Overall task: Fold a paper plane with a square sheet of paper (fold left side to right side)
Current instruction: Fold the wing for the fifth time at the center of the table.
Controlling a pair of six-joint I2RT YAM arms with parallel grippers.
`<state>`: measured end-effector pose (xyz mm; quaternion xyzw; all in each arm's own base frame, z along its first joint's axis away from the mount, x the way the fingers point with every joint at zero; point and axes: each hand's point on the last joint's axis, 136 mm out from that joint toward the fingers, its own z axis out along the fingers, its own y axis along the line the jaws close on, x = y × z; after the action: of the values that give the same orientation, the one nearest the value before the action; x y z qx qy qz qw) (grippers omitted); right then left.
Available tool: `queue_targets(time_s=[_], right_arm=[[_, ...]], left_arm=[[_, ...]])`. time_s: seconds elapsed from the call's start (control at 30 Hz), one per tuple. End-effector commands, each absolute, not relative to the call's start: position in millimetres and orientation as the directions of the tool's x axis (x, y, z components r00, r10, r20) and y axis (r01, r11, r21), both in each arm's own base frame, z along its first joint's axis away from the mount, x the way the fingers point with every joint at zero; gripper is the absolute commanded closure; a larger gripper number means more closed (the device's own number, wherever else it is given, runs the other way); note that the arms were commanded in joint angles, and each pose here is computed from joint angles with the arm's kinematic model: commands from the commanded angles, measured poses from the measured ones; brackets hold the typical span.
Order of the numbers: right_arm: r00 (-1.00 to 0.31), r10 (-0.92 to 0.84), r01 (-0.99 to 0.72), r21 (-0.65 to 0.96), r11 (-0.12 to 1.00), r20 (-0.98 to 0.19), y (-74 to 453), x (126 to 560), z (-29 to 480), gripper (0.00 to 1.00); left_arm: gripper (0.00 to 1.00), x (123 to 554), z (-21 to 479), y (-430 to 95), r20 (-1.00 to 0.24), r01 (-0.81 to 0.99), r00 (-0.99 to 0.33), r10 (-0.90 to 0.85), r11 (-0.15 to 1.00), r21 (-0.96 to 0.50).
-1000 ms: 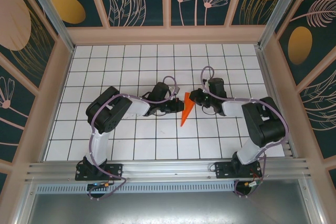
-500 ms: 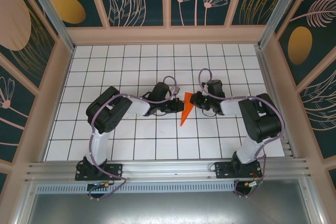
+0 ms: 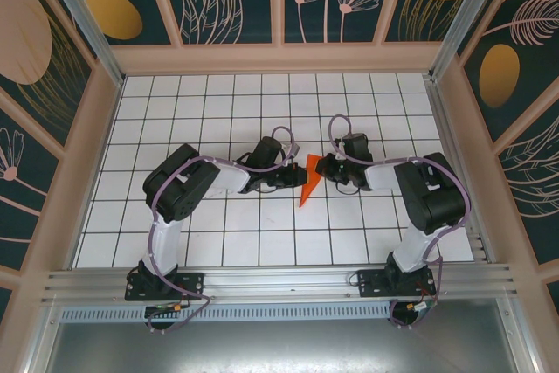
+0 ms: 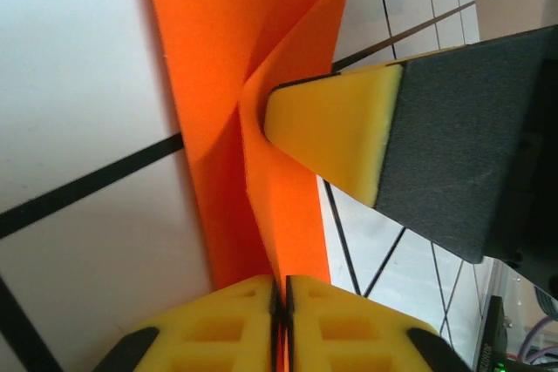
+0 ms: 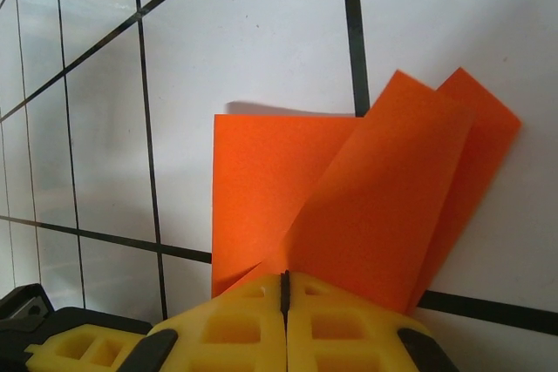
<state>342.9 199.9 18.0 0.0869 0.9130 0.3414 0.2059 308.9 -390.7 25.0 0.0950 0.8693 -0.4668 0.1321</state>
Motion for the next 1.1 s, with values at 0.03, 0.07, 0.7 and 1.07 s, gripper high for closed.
queue_targets(time_s=[0.03,0.07,0.7,1.07], right_arm=[[-0.933,0.282,0.125,0.536,0.835,-0.222,177,315,-21,0.94],[-0.934,0.283,0.131,0.524,0.842,-0.22,174,312,-24,0.95],[-0.936,0.281,0.134,0.525,0.84,-0.21,175,307,-29,0.95],[-0.939,0.275,0.133,0.519,0.844,-0.207,175,306,-30,0.95]], left_arm=[[0.74,312,23,-378,-0.339,0.292,-0.94,0.042,0.614,-0.734],[0.72,314,29,-377,-0.356,0.304,-0.934,0.042,0.619,-0.724],[0.74,272,103,-398,-0.388,0.406,-0.912,0.132,0.419,-0.812],[0.75,256,66,-410,-0.311,0.37,-0.928,0.204,0.436,-0.82]])
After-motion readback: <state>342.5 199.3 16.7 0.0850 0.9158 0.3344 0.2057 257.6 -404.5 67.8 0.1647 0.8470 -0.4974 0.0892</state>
